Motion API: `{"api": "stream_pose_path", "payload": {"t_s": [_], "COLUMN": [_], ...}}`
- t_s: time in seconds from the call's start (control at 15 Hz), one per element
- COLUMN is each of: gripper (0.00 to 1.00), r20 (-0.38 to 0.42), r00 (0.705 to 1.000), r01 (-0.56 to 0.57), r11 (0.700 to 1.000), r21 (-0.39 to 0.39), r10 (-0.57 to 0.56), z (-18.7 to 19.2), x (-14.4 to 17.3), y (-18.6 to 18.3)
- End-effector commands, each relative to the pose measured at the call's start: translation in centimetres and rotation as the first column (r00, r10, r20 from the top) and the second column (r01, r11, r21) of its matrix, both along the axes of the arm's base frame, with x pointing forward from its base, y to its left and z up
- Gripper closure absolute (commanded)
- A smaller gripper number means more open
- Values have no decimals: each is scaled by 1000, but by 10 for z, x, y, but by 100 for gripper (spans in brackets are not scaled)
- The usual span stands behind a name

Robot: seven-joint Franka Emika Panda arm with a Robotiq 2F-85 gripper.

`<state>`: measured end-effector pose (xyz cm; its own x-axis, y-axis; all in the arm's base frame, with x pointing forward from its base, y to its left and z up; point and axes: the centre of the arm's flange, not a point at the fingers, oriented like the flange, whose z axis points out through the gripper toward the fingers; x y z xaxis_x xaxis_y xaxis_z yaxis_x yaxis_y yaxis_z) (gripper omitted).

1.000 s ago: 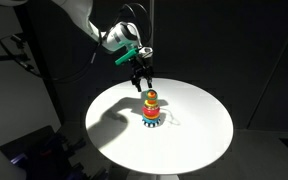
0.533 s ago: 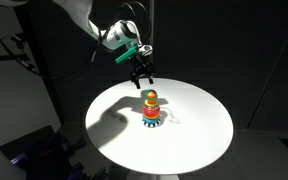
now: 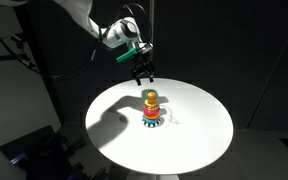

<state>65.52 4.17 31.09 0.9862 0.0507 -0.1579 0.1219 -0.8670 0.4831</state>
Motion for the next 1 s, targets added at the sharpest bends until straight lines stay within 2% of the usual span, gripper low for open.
{"api": "stream_pose_path", "payload": {"t_s": [0.0, 0.67, 0.93], "gripper": [0, 0, 0], "r20": [46, 135, 156], "r00": [999, 987, 981], "r01": [25, 61, 86], "r11": [998, 982, 976], "r21": [58, 180, 201], "r10": [-28, -86, -119], "z": [6, 23, 26], "x": [-4, -31, -46], "y": [-2, -6, -14]}}
